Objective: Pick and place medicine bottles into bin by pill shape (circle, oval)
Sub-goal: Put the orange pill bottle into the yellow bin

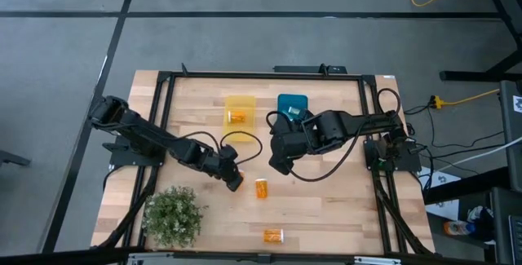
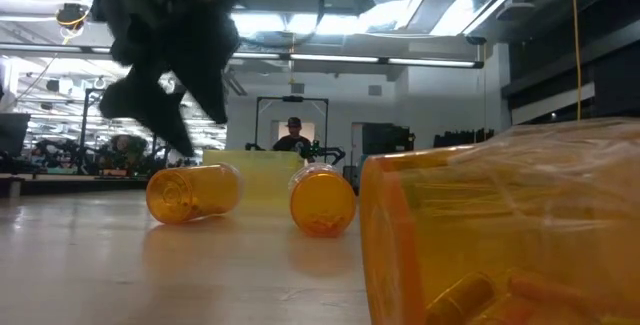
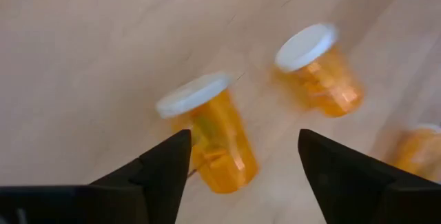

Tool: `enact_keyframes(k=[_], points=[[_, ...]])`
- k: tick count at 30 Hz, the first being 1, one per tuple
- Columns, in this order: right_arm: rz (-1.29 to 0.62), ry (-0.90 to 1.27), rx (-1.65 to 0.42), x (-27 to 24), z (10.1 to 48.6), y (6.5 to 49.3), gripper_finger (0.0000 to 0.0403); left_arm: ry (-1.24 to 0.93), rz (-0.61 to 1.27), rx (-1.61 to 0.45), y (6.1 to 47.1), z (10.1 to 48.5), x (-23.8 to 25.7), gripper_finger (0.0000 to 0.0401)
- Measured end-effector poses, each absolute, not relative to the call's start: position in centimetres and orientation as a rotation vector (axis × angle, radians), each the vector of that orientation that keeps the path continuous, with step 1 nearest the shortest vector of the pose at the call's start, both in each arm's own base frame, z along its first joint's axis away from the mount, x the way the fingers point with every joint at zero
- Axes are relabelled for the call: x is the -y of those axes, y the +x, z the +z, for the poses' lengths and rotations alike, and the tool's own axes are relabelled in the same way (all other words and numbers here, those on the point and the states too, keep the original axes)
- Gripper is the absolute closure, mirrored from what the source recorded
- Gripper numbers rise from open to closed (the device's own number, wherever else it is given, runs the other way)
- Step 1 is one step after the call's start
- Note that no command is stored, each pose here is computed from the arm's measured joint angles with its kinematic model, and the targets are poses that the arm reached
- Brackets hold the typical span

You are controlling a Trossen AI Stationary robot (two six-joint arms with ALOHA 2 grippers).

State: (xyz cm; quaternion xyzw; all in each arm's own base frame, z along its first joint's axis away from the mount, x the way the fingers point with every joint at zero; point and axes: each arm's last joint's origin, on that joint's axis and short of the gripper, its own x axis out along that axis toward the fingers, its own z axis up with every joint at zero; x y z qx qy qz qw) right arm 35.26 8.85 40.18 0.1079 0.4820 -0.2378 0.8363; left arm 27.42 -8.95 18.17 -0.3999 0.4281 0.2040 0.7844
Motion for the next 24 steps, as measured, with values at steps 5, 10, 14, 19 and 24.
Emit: enact_keyframes(k=[5,10,14,19,24], points=[[-0.496,0.215,-1.024,-8.8,40.2,35.2,0.0183,-0.887,0.515,-0.978,27.8,16.1,9.2,0.0135],[-0.495,0.213,-1.024,-8.8,40.2,35.2,0.0183,-0.872,0.559,-1.026,28.1,14.4,9.4,0.0138],[-0.495,0.213,-1.024,-8.8,40.2,35.2,0.0183,-0.882,0.587,-1.041,28.3,13.7,9.4,0.0137],[-0.495,0.213,-1.024,-8.8,40.2,35.2,0.0183,-0.900,0.599,-1.027,28.3,13.9,9.2,0.0150],[-0.495,0.213,-1.024,-8.9,40.2,35.2,0.0183,-0.901,0.597,-1.019,28.2,14.0,9.1,0.0183]])
